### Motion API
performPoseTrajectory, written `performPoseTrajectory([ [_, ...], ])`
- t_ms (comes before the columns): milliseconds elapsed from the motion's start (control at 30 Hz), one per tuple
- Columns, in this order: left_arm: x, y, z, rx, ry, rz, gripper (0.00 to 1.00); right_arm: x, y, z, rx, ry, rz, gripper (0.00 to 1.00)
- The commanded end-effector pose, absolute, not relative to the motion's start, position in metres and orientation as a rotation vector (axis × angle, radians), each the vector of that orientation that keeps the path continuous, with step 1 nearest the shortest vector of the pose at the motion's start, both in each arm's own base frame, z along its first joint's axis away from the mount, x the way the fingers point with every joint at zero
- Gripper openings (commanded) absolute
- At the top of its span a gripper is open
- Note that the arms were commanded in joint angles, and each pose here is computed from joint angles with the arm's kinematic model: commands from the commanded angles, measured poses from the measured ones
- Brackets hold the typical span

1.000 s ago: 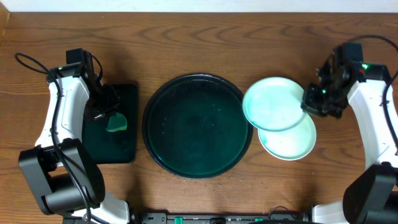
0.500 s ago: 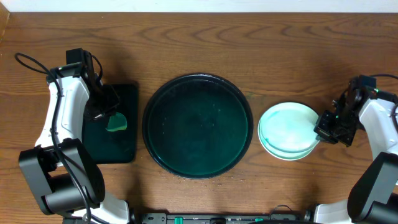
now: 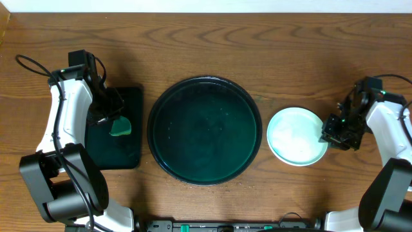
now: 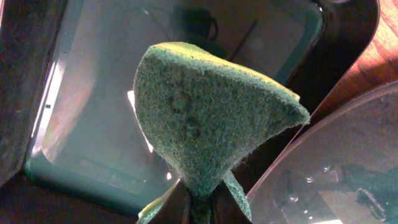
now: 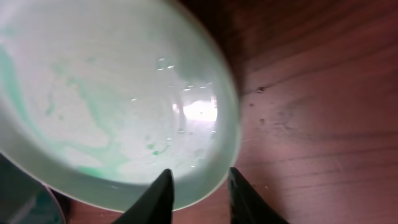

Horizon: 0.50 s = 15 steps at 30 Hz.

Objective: Clean dirty plates on tray and stack at the side
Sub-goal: 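Lower the green plate onto the plate stack and release it, then lower the sponge onto the small black tray and release it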

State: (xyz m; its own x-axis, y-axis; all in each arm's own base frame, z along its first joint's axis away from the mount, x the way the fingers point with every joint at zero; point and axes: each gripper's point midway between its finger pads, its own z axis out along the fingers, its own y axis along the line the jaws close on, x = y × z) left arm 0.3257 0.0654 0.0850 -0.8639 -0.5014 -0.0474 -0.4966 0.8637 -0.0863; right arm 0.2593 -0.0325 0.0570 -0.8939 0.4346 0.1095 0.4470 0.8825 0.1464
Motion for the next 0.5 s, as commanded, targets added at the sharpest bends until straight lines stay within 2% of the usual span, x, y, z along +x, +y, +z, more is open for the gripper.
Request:
performPoseTrajectory([
  [0,0.324,0.068,0.083,-0.717,2.994,-0.092,0.07,0.275,-0.018,0.08,-0.586,-3.086,-0.303,0.32],
  [167,0.33,0.069,0.082,-0.575,2.997,-0.084,0.07,0.302,0.004,0.118,-0.428,-3.252,-0.314,0.49],
  [333,0.335,0.071,0.073,-0.487,3.014,-0.08,0.07,0.321,0.029,0.149,-0.261,-3.38,-0.334,0.51],
  [467,0.333,0.075,0.058,-0.469,3.064,-0.04,0.07,0.329,0.046,0.155,-0.163,-3.43,-0.354,0.51],
])
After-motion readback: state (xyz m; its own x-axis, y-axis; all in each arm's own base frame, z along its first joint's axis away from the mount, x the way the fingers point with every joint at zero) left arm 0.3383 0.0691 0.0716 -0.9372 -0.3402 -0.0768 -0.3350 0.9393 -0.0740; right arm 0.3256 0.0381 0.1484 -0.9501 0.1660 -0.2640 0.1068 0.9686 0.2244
